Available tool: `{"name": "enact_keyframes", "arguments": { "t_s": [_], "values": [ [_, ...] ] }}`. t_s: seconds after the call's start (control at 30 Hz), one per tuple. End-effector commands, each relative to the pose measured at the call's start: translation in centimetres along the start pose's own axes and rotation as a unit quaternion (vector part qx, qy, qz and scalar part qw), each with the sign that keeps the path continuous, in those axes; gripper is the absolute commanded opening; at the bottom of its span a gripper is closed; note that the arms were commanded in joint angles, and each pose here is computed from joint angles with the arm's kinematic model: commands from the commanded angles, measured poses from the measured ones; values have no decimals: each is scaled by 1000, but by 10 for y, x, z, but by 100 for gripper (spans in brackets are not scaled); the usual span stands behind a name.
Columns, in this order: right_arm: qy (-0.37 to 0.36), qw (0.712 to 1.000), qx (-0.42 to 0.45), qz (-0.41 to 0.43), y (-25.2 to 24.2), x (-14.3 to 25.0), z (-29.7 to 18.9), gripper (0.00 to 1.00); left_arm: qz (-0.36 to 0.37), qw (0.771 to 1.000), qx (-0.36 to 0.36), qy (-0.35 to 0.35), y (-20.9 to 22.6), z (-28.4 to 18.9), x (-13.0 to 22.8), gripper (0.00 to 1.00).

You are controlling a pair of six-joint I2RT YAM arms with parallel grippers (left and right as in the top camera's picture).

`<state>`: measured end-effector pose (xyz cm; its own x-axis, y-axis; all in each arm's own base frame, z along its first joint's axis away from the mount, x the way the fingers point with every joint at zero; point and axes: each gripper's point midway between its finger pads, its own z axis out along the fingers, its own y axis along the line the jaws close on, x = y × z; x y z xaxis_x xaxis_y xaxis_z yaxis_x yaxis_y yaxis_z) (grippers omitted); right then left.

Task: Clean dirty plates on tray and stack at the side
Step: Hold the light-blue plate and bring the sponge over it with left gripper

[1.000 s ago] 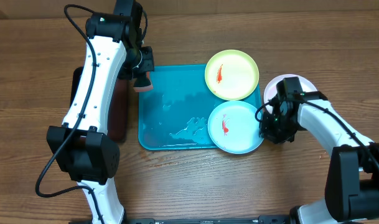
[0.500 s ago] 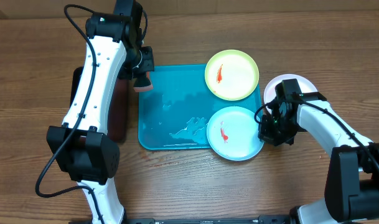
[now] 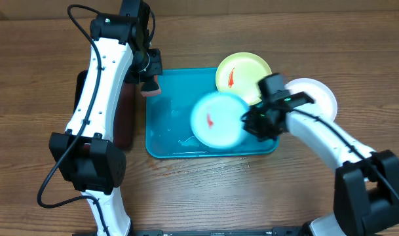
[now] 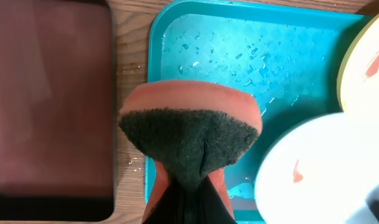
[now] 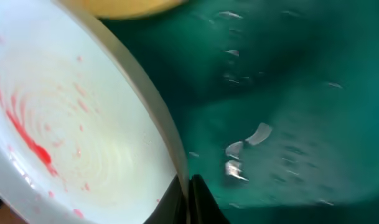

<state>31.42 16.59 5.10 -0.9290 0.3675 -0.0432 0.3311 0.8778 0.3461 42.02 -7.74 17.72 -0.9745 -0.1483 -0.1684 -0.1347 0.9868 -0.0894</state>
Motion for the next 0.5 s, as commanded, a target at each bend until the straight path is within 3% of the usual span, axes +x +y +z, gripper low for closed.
{"name": "enact_keyframes", "arguments": {
  "t_s": [0.0, 0.4, 0.47],
  "values": [
    [-44, 996, -4, 75, 29, -1, 9, 4, 3, 1000, 11, -15, -5, -10, -4, 4],
    [-53, 998, -39, 20, 76, 22, 45, 4, 3, 1000, 11, -15, -5, -10, -5, 4],
    [-53, 998, -38, 5, 75, 21, 45, 13, 3, 1000, 11, -16, -5, -10, -5, 4]
  ]
}}
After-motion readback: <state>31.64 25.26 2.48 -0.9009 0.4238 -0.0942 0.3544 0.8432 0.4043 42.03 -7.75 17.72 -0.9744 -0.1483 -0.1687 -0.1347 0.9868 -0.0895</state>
